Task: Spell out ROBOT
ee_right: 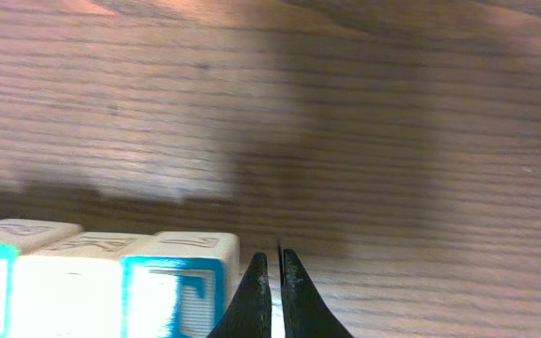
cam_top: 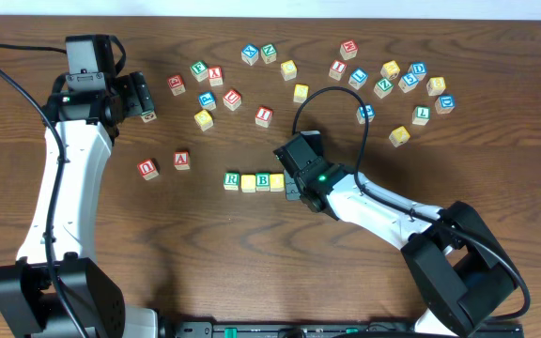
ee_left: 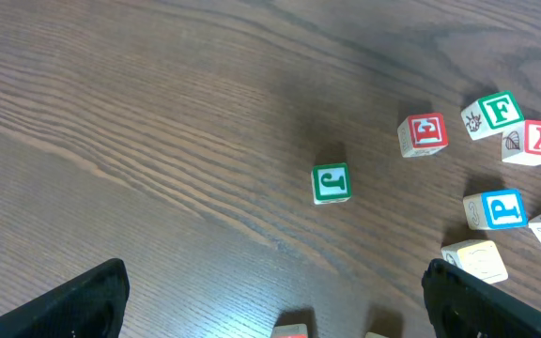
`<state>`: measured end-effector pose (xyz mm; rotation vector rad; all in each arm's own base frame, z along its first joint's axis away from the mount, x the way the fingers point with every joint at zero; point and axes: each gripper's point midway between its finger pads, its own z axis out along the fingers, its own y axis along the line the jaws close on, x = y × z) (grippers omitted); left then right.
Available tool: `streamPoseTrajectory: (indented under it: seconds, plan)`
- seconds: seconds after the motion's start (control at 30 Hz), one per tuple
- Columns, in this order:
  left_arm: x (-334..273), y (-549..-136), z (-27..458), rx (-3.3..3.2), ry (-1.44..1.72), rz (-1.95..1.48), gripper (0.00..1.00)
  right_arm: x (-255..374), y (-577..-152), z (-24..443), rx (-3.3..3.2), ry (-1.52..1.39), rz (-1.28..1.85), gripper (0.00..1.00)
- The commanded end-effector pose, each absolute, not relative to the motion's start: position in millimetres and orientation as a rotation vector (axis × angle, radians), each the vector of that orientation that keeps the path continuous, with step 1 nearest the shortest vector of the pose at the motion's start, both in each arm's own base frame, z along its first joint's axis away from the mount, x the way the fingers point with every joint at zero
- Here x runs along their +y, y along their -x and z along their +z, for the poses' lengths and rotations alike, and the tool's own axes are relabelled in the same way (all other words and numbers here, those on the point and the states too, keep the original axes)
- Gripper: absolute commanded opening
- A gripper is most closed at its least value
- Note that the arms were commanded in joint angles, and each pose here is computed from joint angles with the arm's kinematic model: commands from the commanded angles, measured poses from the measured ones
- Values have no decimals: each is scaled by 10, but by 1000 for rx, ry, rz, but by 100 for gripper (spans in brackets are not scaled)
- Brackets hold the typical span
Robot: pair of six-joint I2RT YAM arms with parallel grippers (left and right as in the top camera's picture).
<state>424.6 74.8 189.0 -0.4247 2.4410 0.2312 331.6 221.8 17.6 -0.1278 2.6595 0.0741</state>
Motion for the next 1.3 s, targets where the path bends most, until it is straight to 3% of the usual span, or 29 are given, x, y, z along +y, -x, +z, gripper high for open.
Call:
streamPoseTrajectory:
  seconds: [0.0,0.47,0.63,1.1,1.27]
  plan:
    - [762,-4287,1936,2424,438,231,98,2044,-3343,147,2642,102,-44,1]
    - [609,-4201,1831,2497,407,134,98,1591,-3551,206,2586,-35,-212,1]
    - [394,-4109,1722,2569,363,31,82,1458,-3610,206,2587,-84,-225,1]
    - [-372,-3628,1017,2792,120,-24,78,1433,-3625,193,2599,-95,-205,1]
    - [-584,-3423,898,2863,29,-22,63,1432,-3625,193,2599,-90,-207,1]
